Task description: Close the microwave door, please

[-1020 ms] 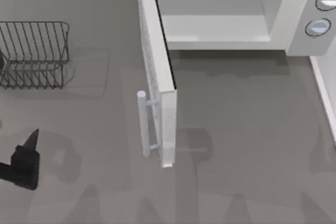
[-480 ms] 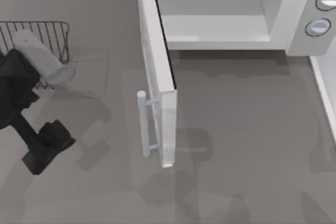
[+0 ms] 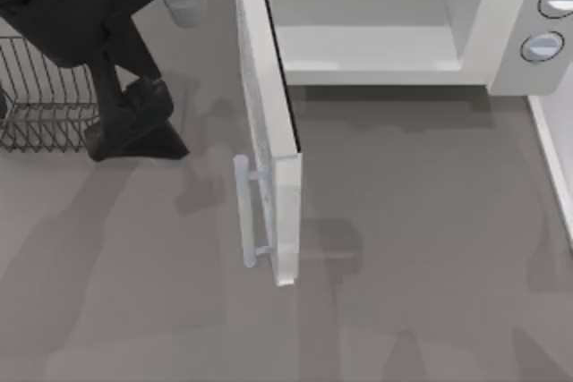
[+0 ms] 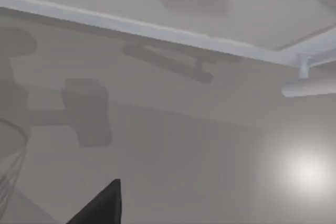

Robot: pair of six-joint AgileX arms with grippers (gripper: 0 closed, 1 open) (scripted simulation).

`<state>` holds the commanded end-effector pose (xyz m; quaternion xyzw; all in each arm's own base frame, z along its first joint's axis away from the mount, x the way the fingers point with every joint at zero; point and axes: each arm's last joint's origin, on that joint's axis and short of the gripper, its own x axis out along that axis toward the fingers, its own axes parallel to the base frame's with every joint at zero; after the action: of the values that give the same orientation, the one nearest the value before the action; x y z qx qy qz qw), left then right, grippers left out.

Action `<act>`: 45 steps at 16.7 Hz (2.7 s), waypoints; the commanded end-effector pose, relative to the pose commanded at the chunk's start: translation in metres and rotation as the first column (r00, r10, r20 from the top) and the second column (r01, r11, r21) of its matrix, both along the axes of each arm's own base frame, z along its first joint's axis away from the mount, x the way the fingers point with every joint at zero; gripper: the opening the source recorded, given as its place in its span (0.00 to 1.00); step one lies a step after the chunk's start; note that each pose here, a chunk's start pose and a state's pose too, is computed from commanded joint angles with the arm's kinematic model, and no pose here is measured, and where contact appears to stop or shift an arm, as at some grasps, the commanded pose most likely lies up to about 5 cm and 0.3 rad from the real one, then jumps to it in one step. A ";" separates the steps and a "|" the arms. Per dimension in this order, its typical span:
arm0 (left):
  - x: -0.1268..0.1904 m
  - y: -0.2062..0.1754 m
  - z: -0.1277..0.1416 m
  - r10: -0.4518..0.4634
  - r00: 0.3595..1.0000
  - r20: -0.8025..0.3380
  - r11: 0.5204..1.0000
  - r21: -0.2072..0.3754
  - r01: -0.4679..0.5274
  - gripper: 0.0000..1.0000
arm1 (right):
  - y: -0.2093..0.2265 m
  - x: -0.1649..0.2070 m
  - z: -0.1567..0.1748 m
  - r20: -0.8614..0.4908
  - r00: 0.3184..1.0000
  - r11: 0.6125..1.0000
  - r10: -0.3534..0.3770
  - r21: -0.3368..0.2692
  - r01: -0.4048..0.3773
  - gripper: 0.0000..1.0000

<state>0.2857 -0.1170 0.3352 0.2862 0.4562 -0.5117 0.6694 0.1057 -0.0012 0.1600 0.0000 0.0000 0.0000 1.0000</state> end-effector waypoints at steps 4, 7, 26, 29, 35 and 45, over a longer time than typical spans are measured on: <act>0.023 -0.016 0.027 -0.106 0.993 0.059 0.993 -0.043 0.109 1.00 | 0.000 0.000 0.000 0.000 1.000 1.000 0.000 0.000 0.000 1.00; 0.029 -0.021 0.039 -0.144 0.984 0.102 0.987 -0.062 0.151 1.00 | 0.000 0.000 0.000 0.000 1.000 1.000 0.000 0.000 0.000 1.00; 0.037 -0.062 -0.028 -0.149 0.983 0.109 0.986 -0.065 0.156 1.00 | 0.000 0.000 0.000 0.000 1.000 1.000 0.000 0.000 0.000 1.00; 0.037 -0.062 -0.028 -0.149 0.983 0.109 0.986 -0.065 0.156 0.92 | 0.000 0.000 0.000 0.000 1.000 1.000 0.000 0.000 0.000 1.00; 0.037 -0.062 -0.028 -0.149 0.983 0.109 0.986 -0.065 0.156 0.47 | 0.000 0.000 0.000 0.000 1.000 1.000 0.000 0.000 0.000 1.00; 0.037 -0.062 -0.028 -0.149 0.983 0.109 0.986 -0.065 0.156 0.00 | 0.000 0.000 0.000 0.000 1.000 1.000 0.000 0.000 0.000 1.00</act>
<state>0.3223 -0.1789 0.3075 0.3219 0.3784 -0.5623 0.6611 0.1057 -0.0012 0.1600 0.0000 0.0000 0.0000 1.0000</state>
